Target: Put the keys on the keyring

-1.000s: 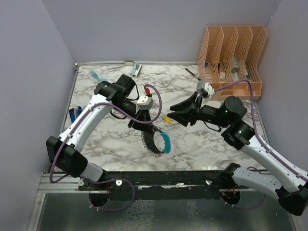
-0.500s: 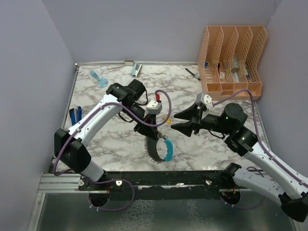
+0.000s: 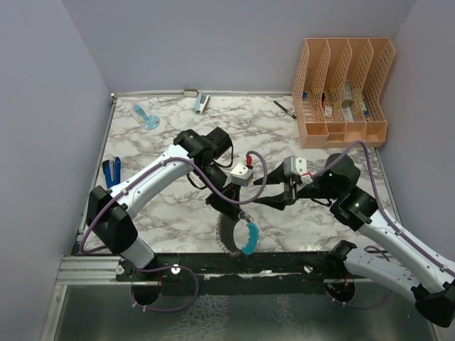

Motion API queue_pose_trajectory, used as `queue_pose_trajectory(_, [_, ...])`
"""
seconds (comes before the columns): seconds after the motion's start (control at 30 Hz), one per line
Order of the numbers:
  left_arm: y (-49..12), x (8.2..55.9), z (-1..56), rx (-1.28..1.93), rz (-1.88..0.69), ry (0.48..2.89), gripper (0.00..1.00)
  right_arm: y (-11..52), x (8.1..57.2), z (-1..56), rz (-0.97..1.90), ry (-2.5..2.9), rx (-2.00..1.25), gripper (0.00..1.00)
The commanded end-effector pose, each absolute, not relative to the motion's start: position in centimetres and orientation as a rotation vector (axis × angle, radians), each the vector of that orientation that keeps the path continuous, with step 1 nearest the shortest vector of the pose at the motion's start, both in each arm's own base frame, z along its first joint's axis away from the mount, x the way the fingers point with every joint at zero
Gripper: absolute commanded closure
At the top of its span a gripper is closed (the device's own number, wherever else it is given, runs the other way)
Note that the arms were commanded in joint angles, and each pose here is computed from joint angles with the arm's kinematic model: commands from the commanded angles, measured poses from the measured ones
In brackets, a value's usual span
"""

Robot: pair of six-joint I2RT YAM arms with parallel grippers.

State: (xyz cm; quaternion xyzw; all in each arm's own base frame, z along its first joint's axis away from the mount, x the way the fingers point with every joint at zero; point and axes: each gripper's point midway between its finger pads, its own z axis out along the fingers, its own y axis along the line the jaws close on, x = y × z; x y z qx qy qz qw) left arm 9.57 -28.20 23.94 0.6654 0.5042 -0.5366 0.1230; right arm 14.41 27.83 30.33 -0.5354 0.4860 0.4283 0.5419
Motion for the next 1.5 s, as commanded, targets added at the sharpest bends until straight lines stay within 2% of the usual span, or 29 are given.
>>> queue_pose_trajectory(0.0, [-28.5,8.3,23.8,1.996,-1.585,1.456,1.0,27.1,11.8,30.0,1.041,1.061,-1.371,0.56])
queue_pose_trajectory(0.07, [-28.6,8.0,23.6,2.017,-1.585,1.458,1.0,26.7,11.1,29.9,1.039,1.055,-1.389,0.65])
queue_pose_trajectory(0.13, [-28.8,7.8,23.3,2.037,-1.587,1.453,1.0,26.4,10.8,29.5,1.022,1.063,-1.41,0.7])
queue_pose_trajectory(0.2, [-29.2,8.0,23.2,2.048,-1.582,1.44,1.0,26.3,10.8,28.8,1.011,1.088,-1.432,0.69])
queue_pose_trajectory(0.37, [-30.1,9.2,22.9,2.073,-1.541,1.416,1.0,26.7,10.9,27.8,0.997,1.102,-1.454,0.58])
queue_pose_trajectory(0.5, [-30.6,10.1,22.7,2.097,-1.499,1.399,1.0,27.3,11.2,27.4,0.994,1.111,-1.472,0.55])
queue_pose_trajectory(0.93, [-31.0,10.3,21.9,2.104,-1.521,1.399,1.0,28.1,12.4,28.6,0.922,1.042,-1.472,0.54])
queue_pose_trajectory(1.47, [-31.7,10.2,22.9,2.084,-1.546,1.383,1.0,28.7,11.4,28.2,1.016,1.05,-1.521,0.56])
